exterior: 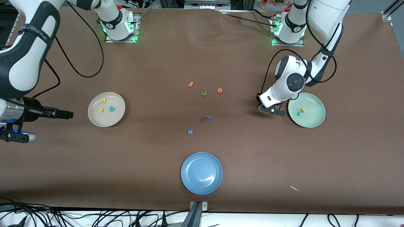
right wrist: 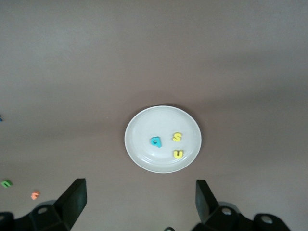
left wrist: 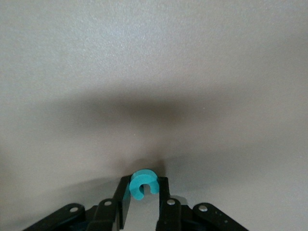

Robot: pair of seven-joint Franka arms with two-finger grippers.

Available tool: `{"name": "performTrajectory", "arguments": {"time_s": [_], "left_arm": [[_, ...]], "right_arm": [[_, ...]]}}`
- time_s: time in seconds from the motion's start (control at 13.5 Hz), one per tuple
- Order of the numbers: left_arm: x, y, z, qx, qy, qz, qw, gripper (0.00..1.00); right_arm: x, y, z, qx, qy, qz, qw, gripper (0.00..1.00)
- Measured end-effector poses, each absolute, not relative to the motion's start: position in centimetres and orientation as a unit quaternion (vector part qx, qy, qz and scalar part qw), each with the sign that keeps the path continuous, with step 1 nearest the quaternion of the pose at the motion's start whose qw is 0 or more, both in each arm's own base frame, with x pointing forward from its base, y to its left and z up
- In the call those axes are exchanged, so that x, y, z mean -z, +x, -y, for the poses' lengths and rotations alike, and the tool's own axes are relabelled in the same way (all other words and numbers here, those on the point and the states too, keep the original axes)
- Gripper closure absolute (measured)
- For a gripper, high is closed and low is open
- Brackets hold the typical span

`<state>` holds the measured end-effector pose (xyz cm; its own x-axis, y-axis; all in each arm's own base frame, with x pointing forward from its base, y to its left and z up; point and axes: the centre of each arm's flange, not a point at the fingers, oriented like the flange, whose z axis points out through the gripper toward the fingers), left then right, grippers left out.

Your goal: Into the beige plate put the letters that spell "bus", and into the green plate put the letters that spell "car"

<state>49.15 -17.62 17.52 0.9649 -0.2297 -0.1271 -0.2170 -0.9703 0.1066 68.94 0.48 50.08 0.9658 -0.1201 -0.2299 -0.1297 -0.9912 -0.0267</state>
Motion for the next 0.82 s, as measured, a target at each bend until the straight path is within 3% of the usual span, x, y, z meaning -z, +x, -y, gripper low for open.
{"name": "performTrajectory", "arguments": {"time_s": [0.45,0.82], "left_arm": [[-24.9,52.2,11.1,0.041,0.991,0.131,-0.004,0.72],[-25.0,52.7,2.5,0.051,0.988,0.148,-0.005,0.72]], "right_arm": [[-49.8,69.3,-0.5,-0.134,-0.991,-0.012,-0.014,0.00],[-52.3,68.7,-1.2,-0.086,-0.996,-0.005,-0.026,0.00]]}}
